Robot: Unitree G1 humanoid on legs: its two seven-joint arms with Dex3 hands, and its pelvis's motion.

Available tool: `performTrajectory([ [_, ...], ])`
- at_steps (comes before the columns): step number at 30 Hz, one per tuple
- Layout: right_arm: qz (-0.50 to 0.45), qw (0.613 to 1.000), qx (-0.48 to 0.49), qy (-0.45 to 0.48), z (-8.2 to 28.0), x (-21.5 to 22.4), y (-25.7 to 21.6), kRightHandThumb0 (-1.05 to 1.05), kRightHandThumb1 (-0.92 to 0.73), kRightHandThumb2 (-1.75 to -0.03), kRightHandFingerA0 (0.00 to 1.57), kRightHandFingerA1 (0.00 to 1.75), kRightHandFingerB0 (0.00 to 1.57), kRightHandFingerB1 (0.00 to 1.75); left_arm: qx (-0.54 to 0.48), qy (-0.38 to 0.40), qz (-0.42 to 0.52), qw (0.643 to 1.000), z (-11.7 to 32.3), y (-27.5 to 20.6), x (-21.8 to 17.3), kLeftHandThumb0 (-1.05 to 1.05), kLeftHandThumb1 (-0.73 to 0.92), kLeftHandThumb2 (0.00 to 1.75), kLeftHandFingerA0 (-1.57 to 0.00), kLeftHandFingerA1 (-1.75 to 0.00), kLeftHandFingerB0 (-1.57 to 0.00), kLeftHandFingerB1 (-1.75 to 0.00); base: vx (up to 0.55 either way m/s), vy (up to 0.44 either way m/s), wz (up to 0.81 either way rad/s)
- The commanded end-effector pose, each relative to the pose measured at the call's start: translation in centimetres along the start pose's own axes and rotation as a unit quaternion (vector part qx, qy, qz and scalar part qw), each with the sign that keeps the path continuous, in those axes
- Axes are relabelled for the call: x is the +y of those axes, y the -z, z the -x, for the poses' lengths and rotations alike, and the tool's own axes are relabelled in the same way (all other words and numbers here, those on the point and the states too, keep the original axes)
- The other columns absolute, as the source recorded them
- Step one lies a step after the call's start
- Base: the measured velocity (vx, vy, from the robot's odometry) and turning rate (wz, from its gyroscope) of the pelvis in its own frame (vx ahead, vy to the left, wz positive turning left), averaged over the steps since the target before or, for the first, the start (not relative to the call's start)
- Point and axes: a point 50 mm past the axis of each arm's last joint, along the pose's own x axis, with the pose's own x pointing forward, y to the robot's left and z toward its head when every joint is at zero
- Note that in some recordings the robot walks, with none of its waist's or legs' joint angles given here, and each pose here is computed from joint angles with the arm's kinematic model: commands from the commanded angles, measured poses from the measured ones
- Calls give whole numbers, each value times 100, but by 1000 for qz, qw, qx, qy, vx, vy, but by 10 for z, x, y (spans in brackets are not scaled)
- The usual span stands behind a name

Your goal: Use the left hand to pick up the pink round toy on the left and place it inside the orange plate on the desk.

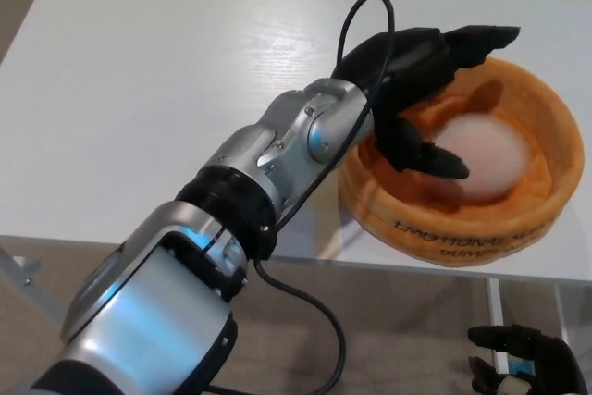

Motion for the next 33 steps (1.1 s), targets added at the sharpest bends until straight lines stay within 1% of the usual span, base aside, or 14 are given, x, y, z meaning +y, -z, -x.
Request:
performTrajectory([
  [1,2,1000,9,-4,2,2,5,-27,-58,-57,80,69,75,53,47,55,-22,997,-2,7,5,-84,42,86,0,0,0,-1,0,0,0],
  [9,7,1000,15,-7,3,3,8,-27,-58,-57,81,68,75,53,52,51,-36,997,-2,6,13,-83,42,85,0,0,0,-2,0,0,0],
  [15,6,1000,20,-12,6,3,16,-26,-58,-57,79,67,73,53,38,32,-13,999,3,7,17,-81,40,83,0,0,0,-3,0,0,0],
  [20,-3,999,29,-12,6,4,18,-26,-59,-57,80,70,74,52,16,13,-13,1000,12,6,25,-86,45,89,0,0,0,0,0,0,0],
  [21,-3,999,29,-14,7,3,18,-27,-59,-57,80,72,74,52,-22,-22,-26,999,25,3,34,-97,52,65,0,0,0,-5,0,0,0],
  [22,-1,1000,28,-14,7,3,18,-27,-59,-56,81,71,74,52,-48,-48,-34,997,37,0,40,-82,44,88,0,0,0,-3,0,0,0],
  [23,0,1000,27,-14,6,3,18,-27,-59,-56,81,71,74,52,-52,-52,-34,997,39,0,41,-82,44,88,0,0,0,-3,0,0,0],
  [24,3,1000,24,-12,6,0,16,-27,-58,-56,81,71,74,53,-119,-93,-11,989,64,-8,52,-76,44,84,0,0,-4,-13,0,0,0],
  [25,4,1000,23,-12,5,0,16,-27,-58,-56,81,71,74,53,-138,-104,-7,985,72,-10,55,-76,44,84,0,0,-4,-13,0,0,0],
  [27,6,1000,22,-12,4,-1,14,-27,-59,-57,81,68,74,52,-156,-102,9,982,86,-14,61,-73,42,83,0,-5,-7,-17,0,0,0],
  [28,8,1000,21,-11,4,-1,13,-26,-59,-57,81,66,74,52,-172,-99,27,980,100,-16,67,-66,38,81,-2,-19,-10,-29,0,0,0],
  [31,12,1000,18,-10,4,-2,12,-26,-59,-57,81,66,74,52,-198,-89,48,975,123,-21,74,-66,38,81,-2,-19,-10,-29,0,0,0],
  [32,13,1000,17,-11,3,-2,11,-27,-59,-57,80,67,73,52,-209,-86,67,972,139,-21,77,-76,41,53,-2,-28,-16,-27,0,0,0],
  [33,14,1000,17,-11,3,-2,11,-27,-59,-57,80,67,73,52,-219,-82,80,969,151,-23,78,-76,41,53,-2,-28,-16,-27,0,0,0],
])
